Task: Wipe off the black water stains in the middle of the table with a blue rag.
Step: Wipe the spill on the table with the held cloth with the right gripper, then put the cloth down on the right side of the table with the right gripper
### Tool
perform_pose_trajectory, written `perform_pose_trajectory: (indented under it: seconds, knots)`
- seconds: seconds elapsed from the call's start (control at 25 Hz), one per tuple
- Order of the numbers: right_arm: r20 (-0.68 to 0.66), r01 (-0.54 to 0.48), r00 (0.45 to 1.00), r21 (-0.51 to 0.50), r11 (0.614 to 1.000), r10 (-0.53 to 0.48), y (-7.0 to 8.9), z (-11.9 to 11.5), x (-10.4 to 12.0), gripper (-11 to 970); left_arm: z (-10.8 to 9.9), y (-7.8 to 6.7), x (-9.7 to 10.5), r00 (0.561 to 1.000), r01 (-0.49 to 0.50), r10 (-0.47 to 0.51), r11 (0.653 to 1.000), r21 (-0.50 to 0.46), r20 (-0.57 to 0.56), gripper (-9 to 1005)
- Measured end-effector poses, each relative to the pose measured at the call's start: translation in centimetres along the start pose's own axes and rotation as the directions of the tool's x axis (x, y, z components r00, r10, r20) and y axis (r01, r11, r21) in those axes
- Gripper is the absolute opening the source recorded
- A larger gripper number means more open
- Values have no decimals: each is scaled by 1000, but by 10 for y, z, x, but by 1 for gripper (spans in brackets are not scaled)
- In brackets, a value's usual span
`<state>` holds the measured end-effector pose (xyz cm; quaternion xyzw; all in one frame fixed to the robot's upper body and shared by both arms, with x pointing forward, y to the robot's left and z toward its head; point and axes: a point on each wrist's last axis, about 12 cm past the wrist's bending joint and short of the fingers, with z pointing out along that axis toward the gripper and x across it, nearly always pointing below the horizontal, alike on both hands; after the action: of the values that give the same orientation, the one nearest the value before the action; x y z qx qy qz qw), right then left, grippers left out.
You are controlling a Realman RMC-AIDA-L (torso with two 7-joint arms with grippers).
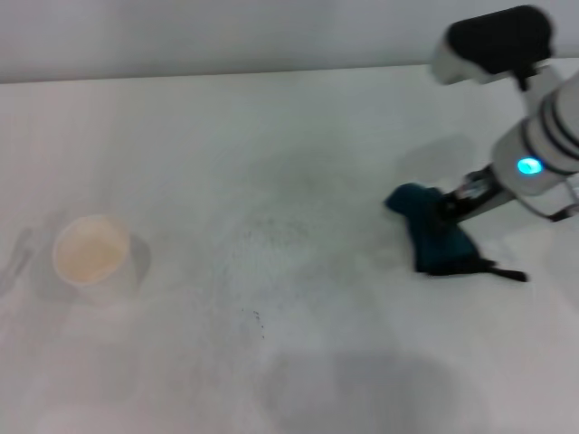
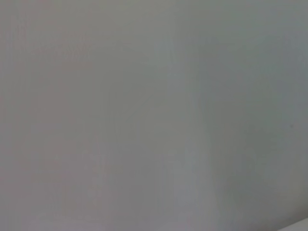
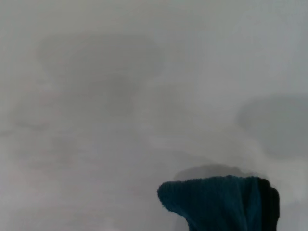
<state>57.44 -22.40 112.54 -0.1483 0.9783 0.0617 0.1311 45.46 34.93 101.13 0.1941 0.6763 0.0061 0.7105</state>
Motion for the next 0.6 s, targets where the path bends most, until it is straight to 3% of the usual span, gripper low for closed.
perform_pose_trajectory:
  seconds: [0.24, 0.36, 0.6]
  knots:
    - [-9, -92, 996, 75, 993, 93, -47, -10, 11, 125, 1, 1, 2, 1000, 1, -1, 1000, -4, -14, 864]
    - [-17, -111, 993, 72, 991, 113, -58, -10, 15, 128, 0, 1, 2, 1000, 2, -2, 1000, -7, -17, 864]
    - [-52, -103, 993, 89, 991, 108, -64, -5, 22, 133, 2, 2, 2, 1000, 1, -1, 1000, -8, -17, 864]
